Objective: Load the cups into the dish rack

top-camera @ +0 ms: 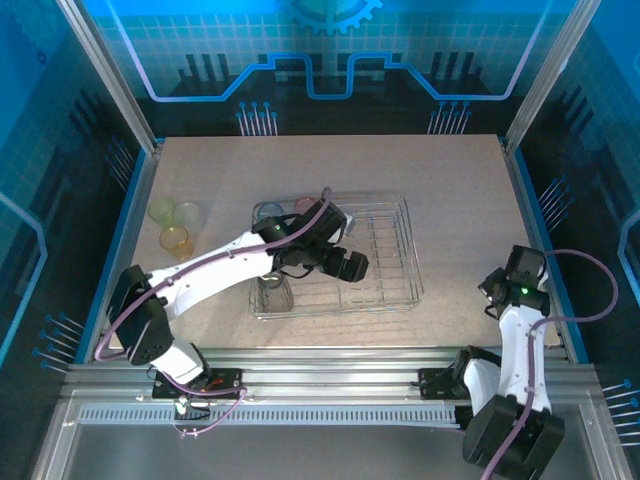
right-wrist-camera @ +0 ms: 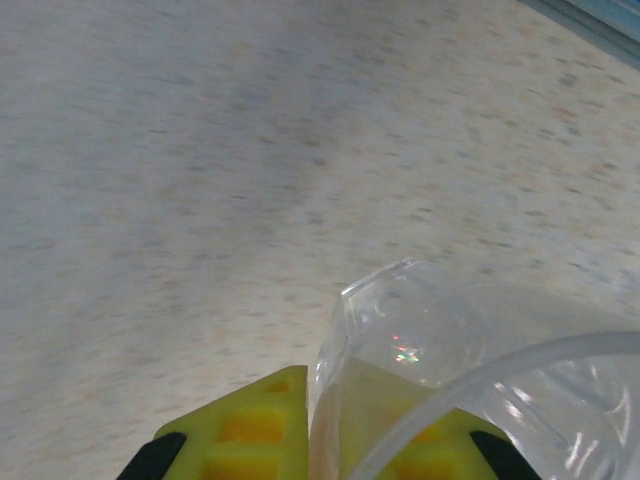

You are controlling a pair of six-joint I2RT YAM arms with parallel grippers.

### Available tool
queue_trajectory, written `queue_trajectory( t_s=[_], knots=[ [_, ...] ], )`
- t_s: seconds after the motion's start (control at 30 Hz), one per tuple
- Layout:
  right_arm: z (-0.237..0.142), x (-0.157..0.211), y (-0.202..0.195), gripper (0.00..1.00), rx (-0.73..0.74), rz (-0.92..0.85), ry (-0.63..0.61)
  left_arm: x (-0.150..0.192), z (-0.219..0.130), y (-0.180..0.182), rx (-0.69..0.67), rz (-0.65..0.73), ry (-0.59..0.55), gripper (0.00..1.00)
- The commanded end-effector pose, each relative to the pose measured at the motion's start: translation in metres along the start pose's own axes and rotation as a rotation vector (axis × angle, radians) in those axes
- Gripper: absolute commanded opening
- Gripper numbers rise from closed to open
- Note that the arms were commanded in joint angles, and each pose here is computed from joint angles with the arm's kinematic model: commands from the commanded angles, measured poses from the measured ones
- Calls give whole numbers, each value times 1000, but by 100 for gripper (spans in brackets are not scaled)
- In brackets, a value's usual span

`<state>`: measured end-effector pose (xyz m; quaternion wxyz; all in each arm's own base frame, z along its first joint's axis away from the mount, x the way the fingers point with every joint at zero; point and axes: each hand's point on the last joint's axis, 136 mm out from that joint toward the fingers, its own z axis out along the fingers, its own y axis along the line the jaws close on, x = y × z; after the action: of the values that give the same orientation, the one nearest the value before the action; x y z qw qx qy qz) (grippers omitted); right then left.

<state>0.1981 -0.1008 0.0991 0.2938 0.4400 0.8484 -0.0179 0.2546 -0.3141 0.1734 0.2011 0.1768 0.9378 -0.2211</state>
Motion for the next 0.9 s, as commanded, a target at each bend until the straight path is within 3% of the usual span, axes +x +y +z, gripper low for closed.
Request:
queue_trajectory(
  t_s=[0.0,0.2,0.47,0.67,0.87],
  knots=[
    [-25,-14,46,0,-265,-6,-53,-18,-30,-20,106,47,-154,99],
    [-76,-28,111,0,-660,-5,-72,-32,-80,-60,357,145,-347,99],
    [-175,-34,195,0,-1320,-148,29,-39,-113,-90,558,225,-411,100],
    [-223,-33,204,0,-1479,-224,-10,-52,-124,-98,709,184,-436,99],
    [-255,-22,214,0,-1666,-248,63,-62,-120,-102,714,198,-414,99]
  ],
)
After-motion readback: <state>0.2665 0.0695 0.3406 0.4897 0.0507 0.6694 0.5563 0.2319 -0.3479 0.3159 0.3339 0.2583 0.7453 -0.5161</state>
